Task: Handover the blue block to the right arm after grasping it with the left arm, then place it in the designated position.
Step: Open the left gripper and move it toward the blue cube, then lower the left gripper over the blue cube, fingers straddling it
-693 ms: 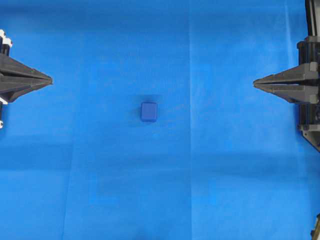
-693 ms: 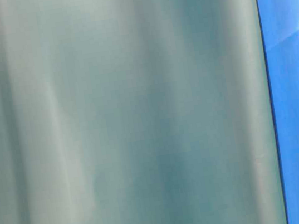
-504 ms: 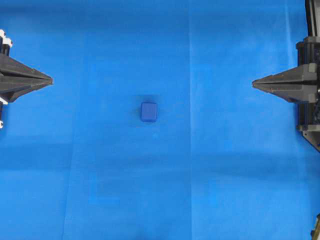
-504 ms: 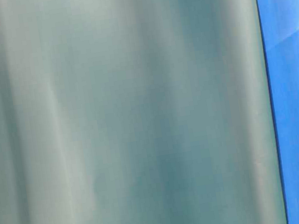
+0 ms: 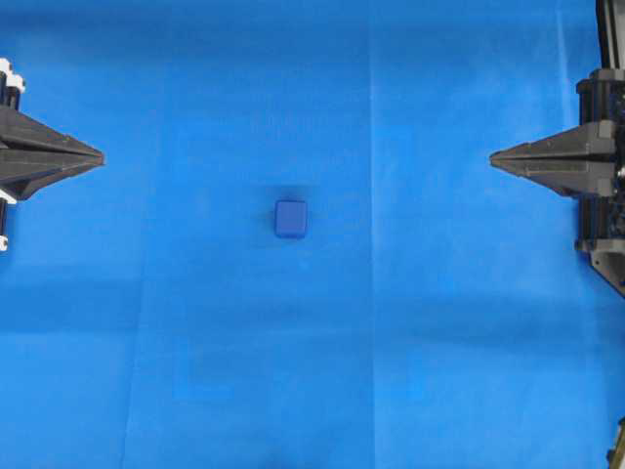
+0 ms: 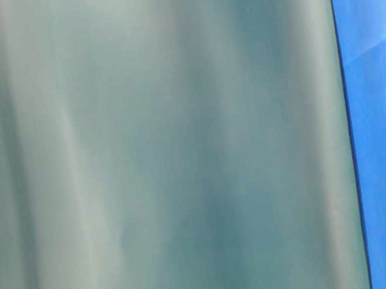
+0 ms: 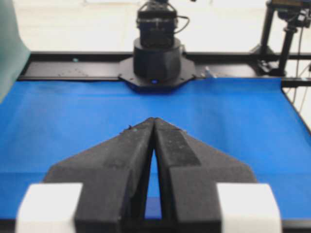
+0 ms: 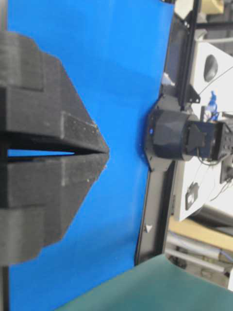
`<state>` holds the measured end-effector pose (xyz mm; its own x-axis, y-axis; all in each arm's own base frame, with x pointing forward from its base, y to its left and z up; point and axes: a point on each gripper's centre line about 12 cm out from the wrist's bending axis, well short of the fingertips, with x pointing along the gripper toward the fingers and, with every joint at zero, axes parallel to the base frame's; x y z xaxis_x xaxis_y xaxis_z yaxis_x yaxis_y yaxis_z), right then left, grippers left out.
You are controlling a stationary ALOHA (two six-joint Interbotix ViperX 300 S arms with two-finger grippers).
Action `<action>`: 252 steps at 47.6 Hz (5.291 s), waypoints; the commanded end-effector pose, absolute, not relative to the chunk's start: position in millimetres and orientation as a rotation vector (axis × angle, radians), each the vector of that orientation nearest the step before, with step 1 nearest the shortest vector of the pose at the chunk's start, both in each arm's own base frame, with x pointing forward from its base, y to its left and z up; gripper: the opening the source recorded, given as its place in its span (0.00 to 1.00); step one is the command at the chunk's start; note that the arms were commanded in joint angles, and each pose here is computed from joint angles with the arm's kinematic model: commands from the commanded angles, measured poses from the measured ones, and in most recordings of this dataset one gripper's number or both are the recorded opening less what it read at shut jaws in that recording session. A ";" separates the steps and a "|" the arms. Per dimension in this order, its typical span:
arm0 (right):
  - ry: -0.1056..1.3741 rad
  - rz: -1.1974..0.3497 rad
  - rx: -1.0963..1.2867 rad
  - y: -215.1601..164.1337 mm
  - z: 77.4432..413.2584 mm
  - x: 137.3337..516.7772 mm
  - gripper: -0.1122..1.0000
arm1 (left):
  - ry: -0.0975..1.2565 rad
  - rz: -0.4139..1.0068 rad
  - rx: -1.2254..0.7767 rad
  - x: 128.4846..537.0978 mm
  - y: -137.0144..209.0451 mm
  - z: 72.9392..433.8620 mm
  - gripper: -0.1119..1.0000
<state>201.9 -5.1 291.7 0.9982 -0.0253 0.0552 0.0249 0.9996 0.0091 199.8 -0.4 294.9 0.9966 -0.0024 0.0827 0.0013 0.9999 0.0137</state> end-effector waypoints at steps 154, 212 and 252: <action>-0.015 -0.059 0.045 -11.9 304.1 208.6 0.96 | 0.982 0.022 0.003 438.0 9.2 265.4 0.92; -0.023 -0.059 0.042 -11.9 307.3 209.0 0.96 | 0.983 0.023 0.001 437.6 9.2 264.0 0.92; 0.000 -0.059 0.038 -12.0 301.5 212.0 0.96 | 0.968 0.014 0.003 436.5 6.7 155.6 0.92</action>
